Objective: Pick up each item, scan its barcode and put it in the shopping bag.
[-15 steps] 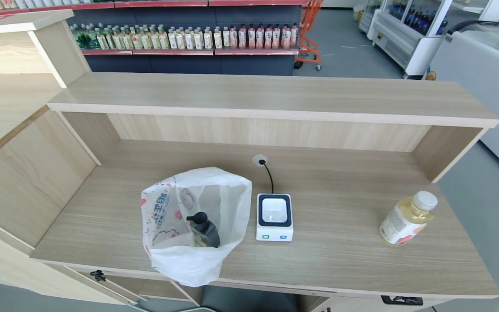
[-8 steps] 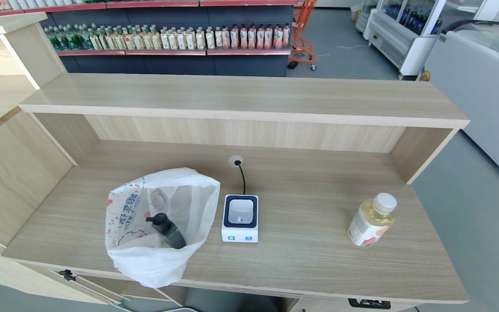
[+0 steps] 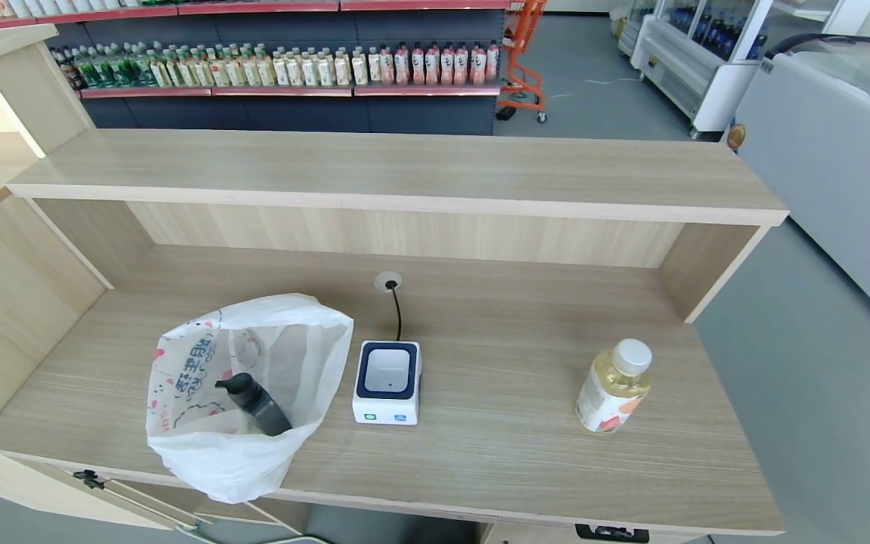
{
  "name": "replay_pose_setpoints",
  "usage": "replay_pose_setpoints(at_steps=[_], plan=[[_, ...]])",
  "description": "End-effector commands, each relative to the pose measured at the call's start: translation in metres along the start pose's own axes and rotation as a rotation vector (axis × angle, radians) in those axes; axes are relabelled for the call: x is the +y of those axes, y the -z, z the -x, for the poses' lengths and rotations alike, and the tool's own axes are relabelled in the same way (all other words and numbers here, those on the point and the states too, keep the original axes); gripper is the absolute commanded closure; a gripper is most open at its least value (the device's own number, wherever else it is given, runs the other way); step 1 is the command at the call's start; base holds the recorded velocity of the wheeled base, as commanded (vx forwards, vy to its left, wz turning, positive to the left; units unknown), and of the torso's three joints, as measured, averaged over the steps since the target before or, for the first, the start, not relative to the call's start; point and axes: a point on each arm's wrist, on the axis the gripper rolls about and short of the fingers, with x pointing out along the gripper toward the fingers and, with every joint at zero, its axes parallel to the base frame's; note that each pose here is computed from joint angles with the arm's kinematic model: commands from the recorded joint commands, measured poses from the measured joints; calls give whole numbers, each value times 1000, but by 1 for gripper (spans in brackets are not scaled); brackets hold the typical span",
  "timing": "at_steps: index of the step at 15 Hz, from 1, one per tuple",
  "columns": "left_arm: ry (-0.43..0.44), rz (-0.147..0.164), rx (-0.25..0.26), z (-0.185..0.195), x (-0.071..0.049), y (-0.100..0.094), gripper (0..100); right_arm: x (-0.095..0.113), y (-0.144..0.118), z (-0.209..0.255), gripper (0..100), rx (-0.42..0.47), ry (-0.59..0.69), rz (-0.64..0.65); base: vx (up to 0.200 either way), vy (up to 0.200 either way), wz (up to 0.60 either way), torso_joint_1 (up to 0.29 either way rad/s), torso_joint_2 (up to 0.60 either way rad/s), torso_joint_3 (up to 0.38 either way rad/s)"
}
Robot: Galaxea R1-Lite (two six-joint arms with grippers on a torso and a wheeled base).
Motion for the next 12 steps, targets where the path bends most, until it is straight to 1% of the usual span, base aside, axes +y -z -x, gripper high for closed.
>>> replay_pose_setpoints(at_steps=[1,4,7,9,12], plan=[[0,1,0,0,0,0,0,2,11,-5,0,50,11,12,0,0,0,0,0,0],[0,1,0,0,0,0,0,4,17,-14,0,136,31,26,0,0,0,0,0,0],[0,1,0,0,0,0,0,5,17,-17,0,159,30,28,0,0,0,0,0,0],[0,1,0,0,0,0,0,5,12,-18,0,155,25,17,0,0,0,0,0,0],[0,1,0,0,0,0,0,6,-16,-35,0,137,66,-56,0,0,0,0,0,0]])
